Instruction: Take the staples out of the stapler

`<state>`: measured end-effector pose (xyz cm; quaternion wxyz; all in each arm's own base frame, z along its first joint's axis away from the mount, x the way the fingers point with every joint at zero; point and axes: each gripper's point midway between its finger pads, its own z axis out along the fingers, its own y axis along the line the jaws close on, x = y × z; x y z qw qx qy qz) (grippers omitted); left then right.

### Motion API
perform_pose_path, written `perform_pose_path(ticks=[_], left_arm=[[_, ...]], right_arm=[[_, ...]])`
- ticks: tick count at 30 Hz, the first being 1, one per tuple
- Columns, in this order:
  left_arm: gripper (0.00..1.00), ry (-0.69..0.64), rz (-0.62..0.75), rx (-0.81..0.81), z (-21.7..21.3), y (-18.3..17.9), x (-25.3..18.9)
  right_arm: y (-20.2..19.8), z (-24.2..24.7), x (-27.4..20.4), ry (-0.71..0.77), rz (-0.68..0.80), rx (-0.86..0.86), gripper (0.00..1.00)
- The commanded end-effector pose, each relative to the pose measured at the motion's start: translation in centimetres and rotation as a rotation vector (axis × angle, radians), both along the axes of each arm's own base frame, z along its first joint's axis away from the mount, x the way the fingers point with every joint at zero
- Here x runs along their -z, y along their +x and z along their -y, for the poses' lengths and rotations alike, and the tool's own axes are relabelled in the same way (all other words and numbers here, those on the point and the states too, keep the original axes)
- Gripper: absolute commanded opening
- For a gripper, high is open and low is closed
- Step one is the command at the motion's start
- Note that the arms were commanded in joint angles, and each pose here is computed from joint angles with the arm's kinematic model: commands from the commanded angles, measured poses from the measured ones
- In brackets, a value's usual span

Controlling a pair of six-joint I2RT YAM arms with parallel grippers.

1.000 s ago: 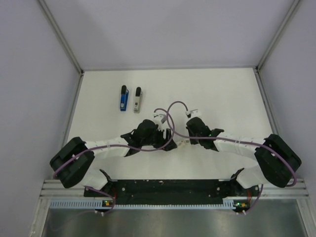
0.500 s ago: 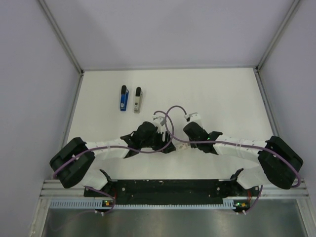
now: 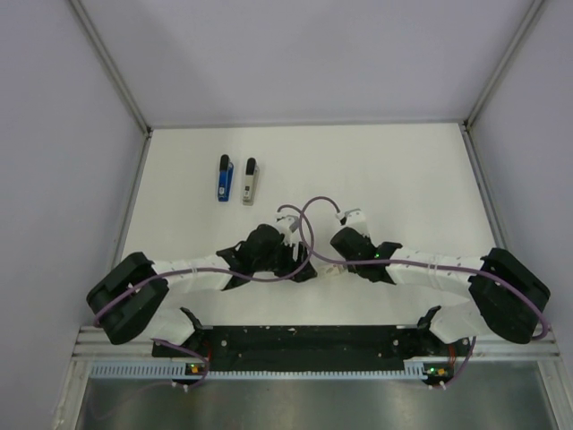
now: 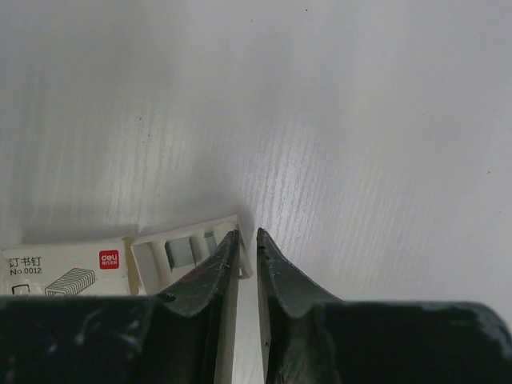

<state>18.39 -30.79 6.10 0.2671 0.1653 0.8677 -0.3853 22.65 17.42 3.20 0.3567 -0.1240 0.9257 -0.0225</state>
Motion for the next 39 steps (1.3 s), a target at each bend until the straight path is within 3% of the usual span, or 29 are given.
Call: perform_pose_path(ticks=[1, 13, 23, 29, 39], left_arm=[[0.74, -0.034, 0.042, 0.008, 0.2, 0.0, -1.1], [0.74, -0.030, 0.037, 0.036, 0.3, -1.1, -0.8], [0.74, -0.034, 0.019, 0.035, 0.7, -1.7, -0.5], [0.73, -0.040, 0.002, 0.041, 1.3, -1.8, -0.1], [0.67, -0.041, -0.023, 0.049, 2.4, -1.8, 0.6]], right_arm=[[0.6, 0.3, -1.4, 0.011, 0.061, 0.032, 0.16], [-0.1, 1.3, -3.4, 0.055, 0.106, 0.014, 0.35], [0.1, 0.5, -3.6, 0.113, 0.071, -0.009, 0.34], [0.8, 0.5, -2.5, 0.182, 0.037, 0.006, 0.26], [0.8, 0.1, -1.0, 0.189, -0.003, -0.018, 0.22]])
